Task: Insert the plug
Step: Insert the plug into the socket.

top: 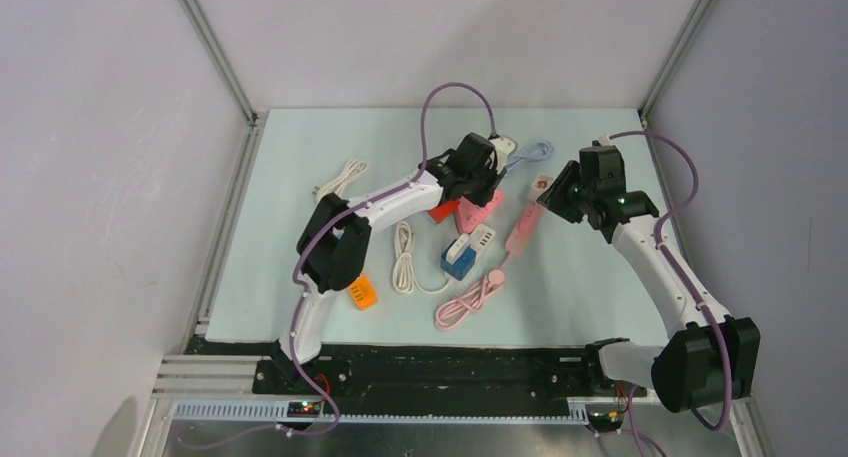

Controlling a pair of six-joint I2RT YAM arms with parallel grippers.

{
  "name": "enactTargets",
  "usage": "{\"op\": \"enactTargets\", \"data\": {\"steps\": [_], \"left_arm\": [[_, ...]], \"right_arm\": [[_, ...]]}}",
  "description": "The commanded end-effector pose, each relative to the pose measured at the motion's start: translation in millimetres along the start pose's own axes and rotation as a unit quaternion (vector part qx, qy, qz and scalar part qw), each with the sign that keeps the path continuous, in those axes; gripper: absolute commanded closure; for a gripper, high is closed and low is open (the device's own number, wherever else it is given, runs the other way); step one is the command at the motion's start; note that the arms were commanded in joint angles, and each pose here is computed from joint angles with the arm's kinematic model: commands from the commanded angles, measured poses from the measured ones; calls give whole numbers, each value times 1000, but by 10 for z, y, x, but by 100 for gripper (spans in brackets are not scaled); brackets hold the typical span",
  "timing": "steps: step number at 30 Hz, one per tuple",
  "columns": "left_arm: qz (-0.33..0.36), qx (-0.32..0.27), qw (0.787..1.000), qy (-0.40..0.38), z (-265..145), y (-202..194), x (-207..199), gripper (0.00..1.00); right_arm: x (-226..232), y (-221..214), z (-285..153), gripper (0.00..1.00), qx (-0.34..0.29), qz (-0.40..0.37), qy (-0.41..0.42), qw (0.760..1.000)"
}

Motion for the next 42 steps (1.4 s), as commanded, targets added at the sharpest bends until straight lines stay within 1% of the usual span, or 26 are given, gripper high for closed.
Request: {"op": "enactTargets", "data": {"steps": [1,7,12,18,22,25,34,38,42], "left_arm": [[-2,22,1000,21,-127,-143,105,100],[-14,31,999,22,-142,-221,98,100],[-9,35,999,30,-111,-258,130,100],[31,50,997,59,-154,-319,248,100],[36,52,996,70,-238,-289,287,100],[38,49,996,60,-242,-225,254,100],[0,76,997,28,-78,-439,105,100],[-8,73,996,47,-27,-421,121,100],[-25,68,993,90,45,-434,247,100]], "right_arm": [[27,48,0,63,-7,-1,7,1000],[20,24,31,63,0,0,5,1000],[16,6,42,62,2,1,7,1000],[4,1,52,62,2,-1,5,1000],[15,-5,71,62,4,0,7,1000],[15,-15,90,62,8,1,8,1000],[-1,-40,120,62,12,2,6,1000],[8,-41,130,62,13,2,8,1000],[8,-42,129,62,13,2,9,1000]]}}
Point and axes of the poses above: each gripper's point midway between its finger pads, its own z axis out along the fingers, its own x axis along the line the jaws close on, y = z × x, the point moved 1 cm from there along -z, back along the fingers
